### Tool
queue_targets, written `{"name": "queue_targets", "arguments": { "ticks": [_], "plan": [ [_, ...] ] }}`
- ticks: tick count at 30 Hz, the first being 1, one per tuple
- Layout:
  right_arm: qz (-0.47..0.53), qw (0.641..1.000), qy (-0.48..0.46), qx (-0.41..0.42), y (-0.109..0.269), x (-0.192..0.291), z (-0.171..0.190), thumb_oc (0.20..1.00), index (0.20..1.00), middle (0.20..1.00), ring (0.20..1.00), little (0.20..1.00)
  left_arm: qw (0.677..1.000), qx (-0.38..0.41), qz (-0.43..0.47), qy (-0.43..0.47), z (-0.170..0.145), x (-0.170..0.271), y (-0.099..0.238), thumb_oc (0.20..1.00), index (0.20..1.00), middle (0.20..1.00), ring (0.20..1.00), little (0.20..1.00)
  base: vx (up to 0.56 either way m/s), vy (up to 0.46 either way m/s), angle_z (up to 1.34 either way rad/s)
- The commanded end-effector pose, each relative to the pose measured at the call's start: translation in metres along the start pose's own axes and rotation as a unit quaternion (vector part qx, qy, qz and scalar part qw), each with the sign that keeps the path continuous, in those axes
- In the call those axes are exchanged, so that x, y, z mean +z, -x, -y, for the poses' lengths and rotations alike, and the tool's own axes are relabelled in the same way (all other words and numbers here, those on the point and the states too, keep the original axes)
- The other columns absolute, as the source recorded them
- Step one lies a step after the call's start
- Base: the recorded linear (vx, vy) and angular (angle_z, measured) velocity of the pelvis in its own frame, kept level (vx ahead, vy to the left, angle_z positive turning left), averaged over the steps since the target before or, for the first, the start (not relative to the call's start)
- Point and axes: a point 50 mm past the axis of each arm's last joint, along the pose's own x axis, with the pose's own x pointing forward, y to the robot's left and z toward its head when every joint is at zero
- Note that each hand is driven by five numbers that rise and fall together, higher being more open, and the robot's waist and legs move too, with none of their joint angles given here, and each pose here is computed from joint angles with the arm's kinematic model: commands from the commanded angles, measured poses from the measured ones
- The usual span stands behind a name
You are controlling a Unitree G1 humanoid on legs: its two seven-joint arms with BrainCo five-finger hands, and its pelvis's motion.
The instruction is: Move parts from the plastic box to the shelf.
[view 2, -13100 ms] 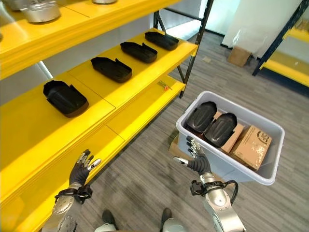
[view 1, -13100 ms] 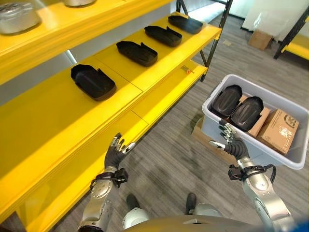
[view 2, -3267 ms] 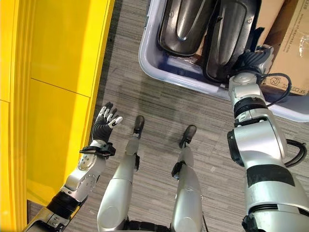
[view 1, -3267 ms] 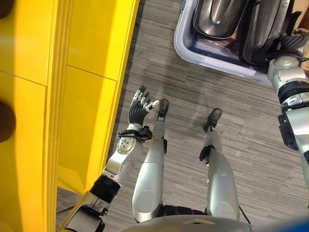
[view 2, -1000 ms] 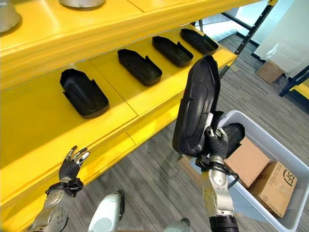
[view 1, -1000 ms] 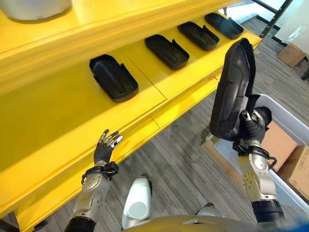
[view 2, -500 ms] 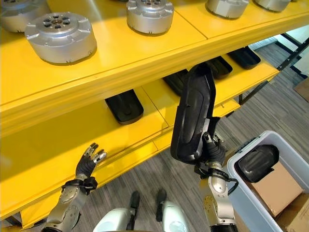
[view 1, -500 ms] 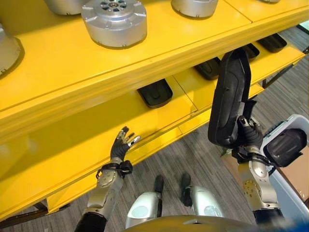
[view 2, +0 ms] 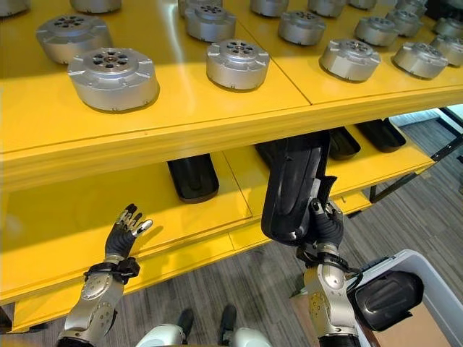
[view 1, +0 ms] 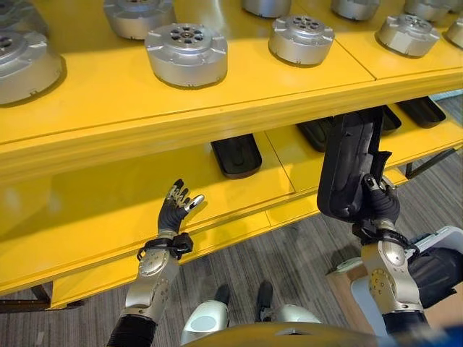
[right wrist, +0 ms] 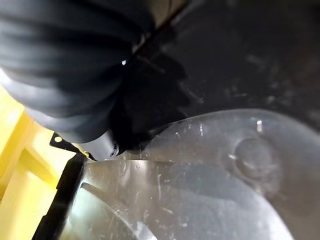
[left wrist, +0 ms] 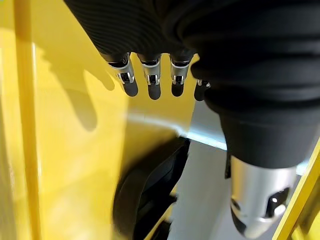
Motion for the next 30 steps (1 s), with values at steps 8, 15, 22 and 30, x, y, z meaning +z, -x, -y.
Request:
{"name": "queue_targets", "arguments": {
  "ticks": [8, 15, 22, 30],
  "plan": [
    [0.124, 0.992, -0.019, 0.025, -0.018, 0.053, -0.006, 0.2, 0.2, 0.2, 0.2, 0.2, 0.998, -0.032, 0.045, 0.024, 0.01, 0.019, -0.005, 1.0, 1.0, 1.0, 1.0, 1.0, -0.08, 0.035, 0.38],
    [0.127, 0.992, 0.0, -0.026, -0.012, 0.056, 0.019, 0.2, 0.2, 0.2, 0.2, 0.2, 0.998, -0.048, 0.032, 0.039, 0.023, 0.014, -0.012, 1.0, 1.0, 1.0, 1.0, 1.0, 0.0, 0.21, 0.64],
    [0.107, 0.994, -0.017, -0.033, -0.004, 0.045, 0.02, 0.2, 0.2, 0.2, 0.2, 0.2, 0.998, -0.031, 0.033, 0.04, 0.01, 0.016, -0.005, 1.0, 1.0, 1.0, 1.0, 1.0, 0.09, 0.224, 0.33],
    [0.073, 0.997, -0.024, 0.032, -0.005, 0.032, -0.007, 0.2, 0.2, 0.2, 0.2, 0.2, 0.999, -0.02, 0.045, 0.013, 0.0, 0.022, -0.005, 1.0, 1.0, 1.0, 1.0, 1.0, 0.05, 0.181, 0.07]
  ]
}}
